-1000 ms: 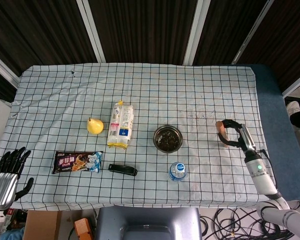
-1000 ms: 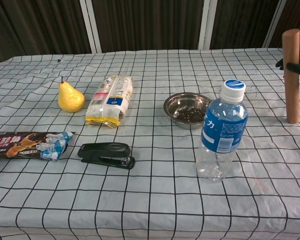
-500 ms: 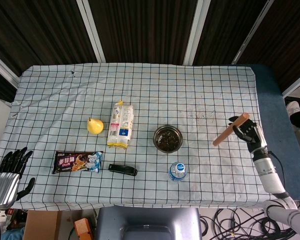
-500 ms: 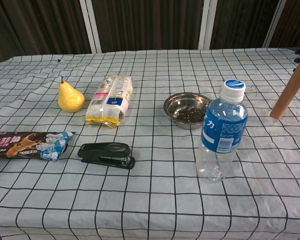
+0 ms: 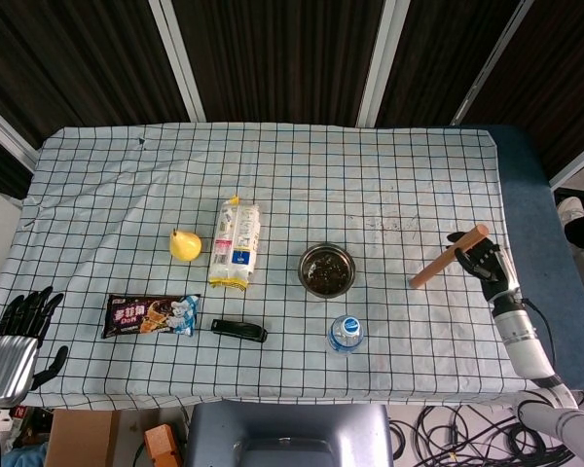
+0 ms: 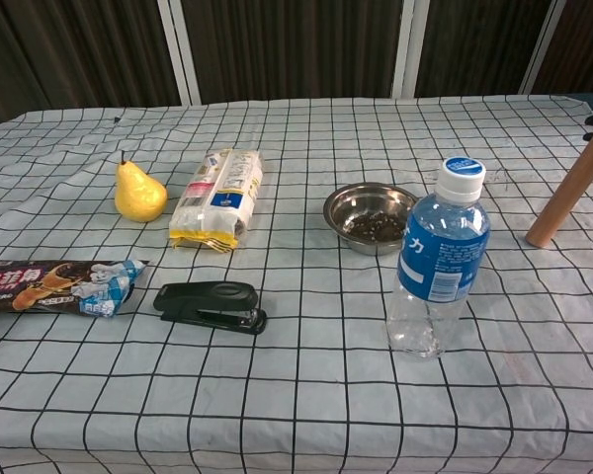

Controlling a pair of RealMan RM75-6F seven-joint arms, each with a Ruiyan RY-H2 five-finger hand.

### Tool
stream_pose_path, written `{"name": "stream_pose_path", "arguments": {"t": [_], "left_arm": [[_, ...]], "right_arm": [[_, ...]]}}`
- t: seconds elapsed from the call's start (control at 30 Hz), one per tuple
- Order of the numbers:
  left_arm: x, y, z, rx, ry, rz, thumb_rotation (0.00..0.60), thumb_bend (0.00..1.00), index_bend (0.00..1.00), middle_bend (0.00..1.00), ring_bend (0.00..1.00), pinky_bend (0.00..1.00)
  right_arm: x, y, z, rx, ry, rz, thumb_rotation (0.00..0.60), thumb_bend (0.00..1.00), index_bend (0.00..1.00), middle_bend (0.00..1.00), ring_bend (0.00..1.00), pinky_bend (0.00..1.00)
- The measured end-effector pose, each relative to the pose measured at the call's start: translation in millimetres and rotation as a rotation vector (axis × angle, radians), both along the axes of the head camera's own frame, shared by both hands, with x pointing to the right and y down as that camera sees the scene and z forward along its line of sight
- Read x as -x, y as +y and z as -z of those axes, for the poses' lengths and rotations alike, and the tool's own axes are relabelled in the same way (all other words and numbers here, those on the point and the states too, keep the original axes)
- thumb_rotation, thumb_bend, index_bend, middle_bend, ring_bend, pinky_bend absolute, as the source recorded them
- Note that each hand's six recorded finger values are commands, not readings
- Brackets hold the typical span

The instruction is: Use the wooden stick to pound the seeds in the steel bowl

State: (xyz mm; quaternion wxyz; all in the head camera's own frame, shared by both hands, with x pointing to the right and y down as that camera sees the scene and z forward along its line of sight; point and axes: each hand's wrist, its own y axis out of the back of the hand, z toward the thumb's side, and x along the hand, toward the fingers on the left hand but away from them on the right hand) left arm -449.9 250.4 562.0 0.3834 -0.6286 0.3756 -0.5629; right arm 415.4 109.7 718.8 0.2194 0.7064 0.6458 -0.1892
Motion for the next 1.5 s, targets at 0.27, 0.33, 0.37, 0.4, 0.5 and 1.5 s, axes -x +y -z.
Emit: {"name": "stream_pose_path", "arguments": {"t": [0.27, 0.33, 0.37, 0.4, 0.5, 1.5], "left_arm": [[0, 0, 0, 0.000, -0.001, 0.000, 0.600, 0.38, 0.00, 0.00, 0.00, 0.05], [0, 0, 0, -0.002, 0.000, 0.000, 0.600, 0.38, 0.00, 0.00, 0.00, 0.05], [0, 1, 1, -0.002, 0.000, 0.000, 0.600, 0.38, 0.00, 0.00, 0.00, 0.05], [0, 1, 1, -0.002, -0.001, 0.000, 0.600, 0.38, 0.00, 0.00, 0.00, 0.05], [0, 1, 1, -0.003, 0.000, 0.000, 0.600, 0.38, 0.00, 0.00, 0.00, 0.05], [2, 0, 4, -0.015, 0.001, 0.006, 0.600, 0.38, 0.00, 0.00, 0.00, 0.05]], "right_arm": [[-3, 3, 2, -0.008, -0.033, -0.007, 0.600, 0.37, 0.27, 0.34, 0.24, 0.31], [-3, 3, 4, -0.014, -0.040, -0.009, 0.600, 0.37, 0.27, 0.34, 0.24, 0.31], [-3, 3, 4, -0.016, -0.043, -0.009, 0.600, 0.37, 0.27, 0.34, 0.24, 0.31], [-3, 4, 4, -0.016, -0.045, -0.008, 0.600, 0.37, 0.27, 0.34, 0.24, 0.31], [-2, 5, 6, -0.017, -0.057, -0.009, 0.600, 0.37, 0.27, 0.34, 0.24, 0.31], [15, -4, -1, -0.006, -0.121, -0.015, 0.600, 0.37, 0.79, 0.60, 0.62, 0.70]]}}
